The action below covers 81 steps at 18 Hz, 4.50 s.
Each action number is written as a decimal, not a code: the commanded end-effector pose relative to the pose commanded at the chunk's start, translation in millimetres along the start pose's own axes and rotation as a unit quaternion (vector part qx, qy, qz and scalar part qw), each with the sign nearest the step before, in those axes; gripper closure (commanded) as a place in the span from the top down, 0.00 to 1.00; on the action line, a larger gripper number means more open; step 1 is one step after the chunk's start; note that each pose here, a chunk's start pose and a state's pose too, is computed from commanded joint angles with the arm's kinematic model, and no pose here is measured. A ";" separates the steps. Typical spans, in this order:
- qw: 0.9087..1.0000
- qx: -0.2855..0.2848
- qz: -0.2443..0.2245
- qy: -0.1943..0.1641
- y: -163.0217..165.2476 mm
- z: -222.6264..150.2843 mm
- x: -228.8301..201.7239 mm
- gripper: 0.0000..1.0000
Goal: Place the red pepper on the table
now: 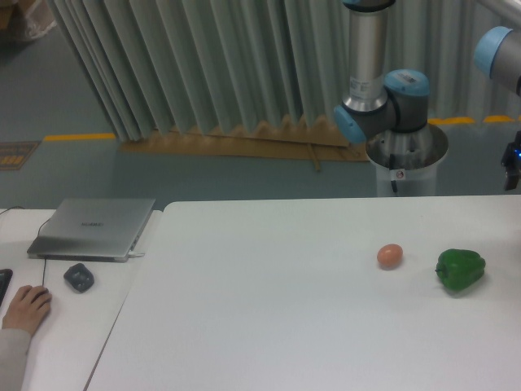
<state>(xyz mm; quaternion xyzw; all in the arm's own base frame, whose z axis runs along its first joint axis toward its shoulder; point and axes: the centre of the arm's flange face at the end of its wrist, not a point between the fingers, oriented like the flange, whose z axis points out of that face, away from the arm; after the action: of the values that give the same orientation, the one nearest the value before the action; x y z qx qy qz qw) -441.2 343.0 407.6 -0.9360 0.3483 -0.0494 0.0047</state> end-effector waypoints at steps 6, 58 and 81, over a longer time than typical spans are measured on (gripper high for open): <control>0.999 -0.018 -0.005 -0.040 4.1 -9.5 -10.2 1.00; 0.976 -0.069 0.207 0.002 169.3 80.9 -28.6 1.00; 0.986 -0.060 0.156 0.015 182.2 110.1 -49.7 1.00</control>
<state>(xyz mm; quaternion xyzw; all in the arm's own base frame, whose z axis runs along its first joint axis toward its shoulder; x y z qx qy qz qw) -586.7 234.7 285.8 -0.8680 0.4924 -0.0417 -0.0490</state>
